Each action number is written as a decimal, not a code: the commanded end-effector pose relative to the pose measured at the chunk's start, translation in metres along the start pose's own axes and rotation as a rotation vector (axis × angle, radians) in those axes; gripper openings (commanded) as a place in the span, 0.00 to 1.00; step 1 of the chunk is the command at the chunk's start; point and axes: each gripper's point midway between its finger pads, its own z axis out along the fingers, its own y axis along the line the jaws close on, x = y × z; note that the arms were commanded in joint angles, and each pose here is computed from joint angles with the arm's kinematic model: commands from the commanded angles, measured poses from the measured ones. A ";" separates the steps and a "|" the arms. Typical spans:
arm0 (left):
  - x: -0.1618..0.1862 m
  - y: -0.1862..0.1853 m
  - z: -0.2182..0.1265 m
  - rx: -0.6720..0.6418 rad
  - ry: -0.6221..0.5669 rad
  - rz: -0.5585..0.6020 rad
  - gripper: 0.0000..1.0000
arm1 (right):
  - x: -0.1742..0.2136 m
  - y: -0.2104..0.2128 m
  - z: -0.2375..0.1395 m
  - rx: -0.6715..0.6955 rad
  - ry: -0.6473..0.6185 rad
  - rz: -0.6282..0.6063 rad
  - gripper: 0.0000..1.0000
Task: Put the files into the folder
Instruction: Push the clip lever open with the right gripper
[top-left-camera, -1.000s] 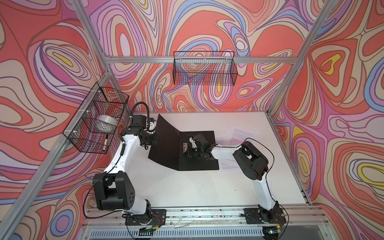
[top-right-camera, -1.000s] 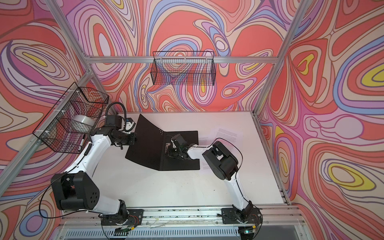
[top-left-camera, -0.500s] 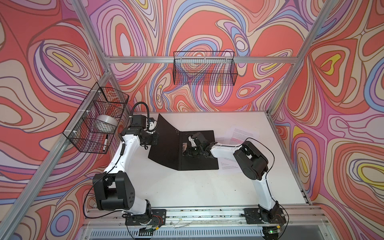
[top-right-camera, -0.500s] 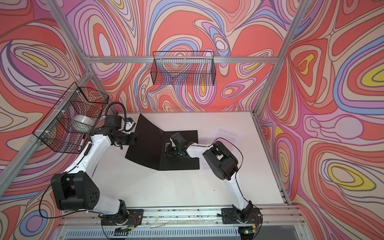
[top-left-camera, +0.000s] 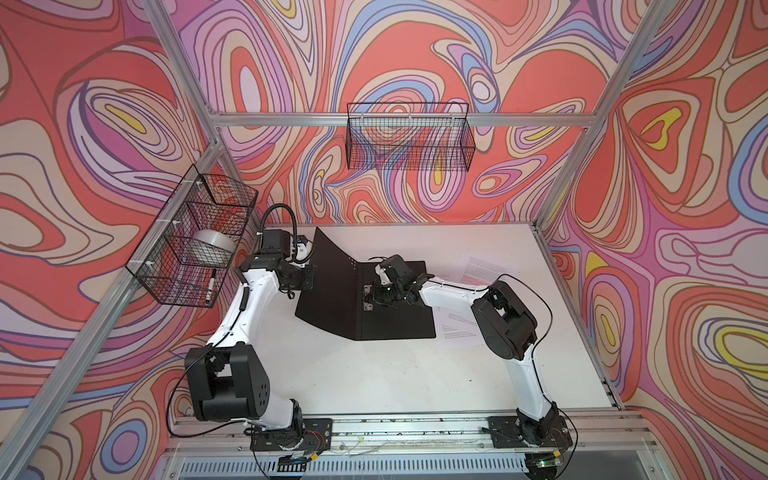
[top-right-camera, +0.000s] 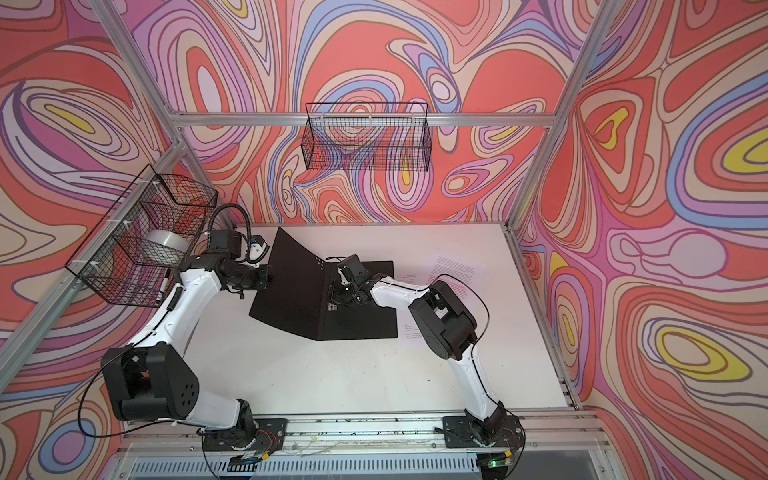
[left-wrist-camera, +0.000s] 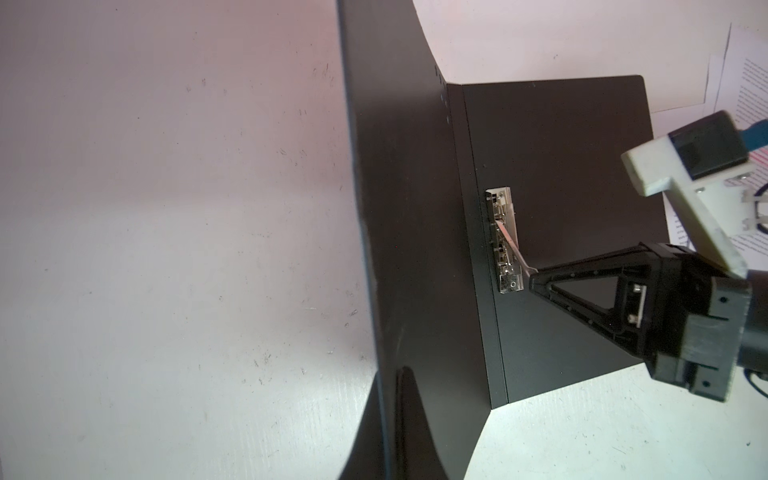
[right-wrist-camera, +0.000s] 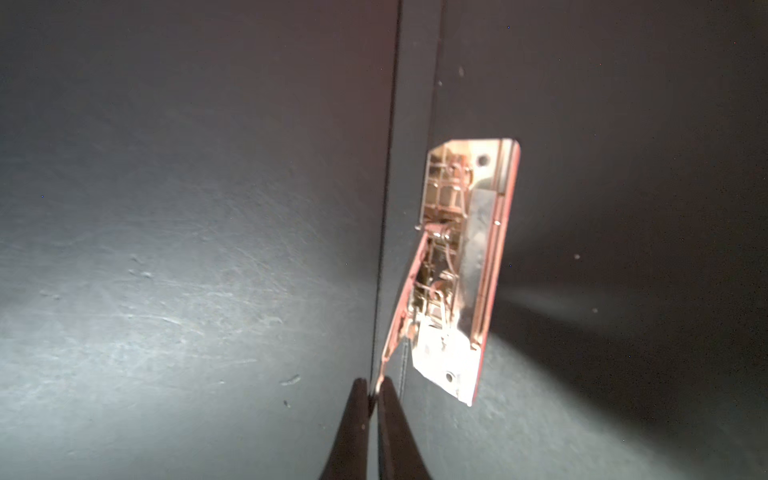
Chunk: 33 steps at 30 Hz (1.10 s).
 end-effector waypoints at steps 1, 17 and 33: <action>0.011 0.016 0.000 -0.064 0.043 0.039 0.00 | -0.010 -0.005 -0.002 0.026 -0.007 0.010 0.15; 0.028 0.017 0.009 -0.062 0.068 0.038 0.00 | -0.030 0.031 -0.024 -0.052 -0.081 0.003 0.39; 0.070 0.055 0.043 -0.195 0.172 0.068 0.00 | 0.002 -0.009 -0.047 0.078 -0.095 0.003 0.38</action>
